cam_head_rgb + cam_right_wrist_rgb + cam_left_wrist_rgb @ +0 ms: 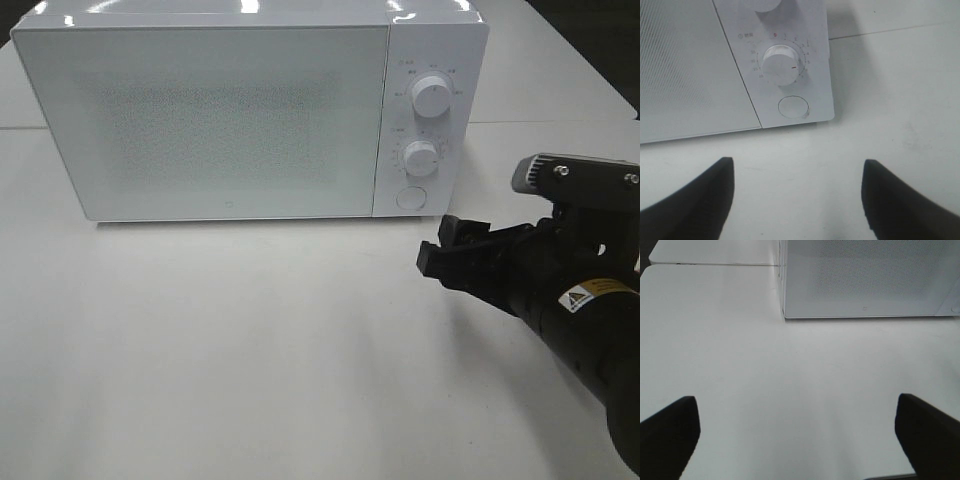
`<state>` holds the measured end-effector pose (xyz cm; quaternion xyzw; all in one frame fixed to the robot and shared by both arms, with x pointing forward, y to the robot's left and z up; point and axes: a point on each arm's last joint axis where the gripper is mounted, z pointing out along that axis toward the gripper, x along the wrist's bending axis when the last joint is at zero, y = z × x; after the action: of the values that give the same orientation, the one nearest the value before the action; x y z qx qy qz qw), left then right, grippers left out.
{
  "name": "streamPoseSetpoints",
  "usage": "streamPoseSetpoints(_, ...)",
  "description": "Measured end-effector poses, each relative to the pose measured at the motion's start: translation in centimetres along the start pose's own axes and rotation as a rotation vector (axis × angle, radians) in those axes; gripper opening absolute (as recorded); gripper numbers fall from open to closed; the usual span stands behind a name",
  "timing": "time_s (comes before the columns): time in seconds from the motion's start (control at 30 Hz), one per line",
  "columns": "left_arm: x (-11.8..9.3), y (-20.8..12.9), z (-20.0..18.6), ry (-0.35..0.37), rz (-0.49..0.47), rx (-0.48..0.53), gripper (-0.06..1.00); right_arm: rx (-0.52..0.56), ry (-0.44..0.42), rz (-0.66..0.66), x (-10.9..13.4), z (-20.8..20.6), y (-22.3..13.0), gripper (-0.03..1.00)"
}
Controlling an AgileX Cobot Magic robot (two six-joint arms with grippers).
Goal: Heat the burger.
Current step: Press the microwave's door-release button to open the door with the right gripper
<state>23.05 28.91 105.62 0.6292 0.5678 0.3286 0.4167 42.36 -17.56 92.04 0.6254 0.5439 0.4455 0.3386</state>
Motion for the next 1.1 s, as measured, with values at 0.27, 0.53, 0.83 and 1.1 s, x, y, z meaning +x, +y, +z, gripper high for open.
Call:
streamPoseSetpoints(0.27, 0.0, 0.0, 0.0, 0.0, 0.0, 0.0, 0.98, 0.0, 0.0, 0.462, 0.0, 0.0, 0.0, 0.51)
streamPoseSetpoints(0.53, 0.0, 0.0, 0.0, 0.0, 0.0, 0.0, 0.98, 0.0, 0.0, 0.972, 0.0, 0.0, 0.0, 0.24)
streamPoseSetpoints(0.83, 0.0, 0.0, 0.0, 0.0, 0.0, 0.0, 0.98, 0.0, 0.001, 1.165, 0.01, 0.0, 0.0, 0.07)
streamPoseSetpoints(1.1, 0.0, 0.0, 0.0, 0.0, 0.0, 0.0, 0.98, -0.001, 0.004, 1.178, 0.22, 0.16, 0.07, 0.01)
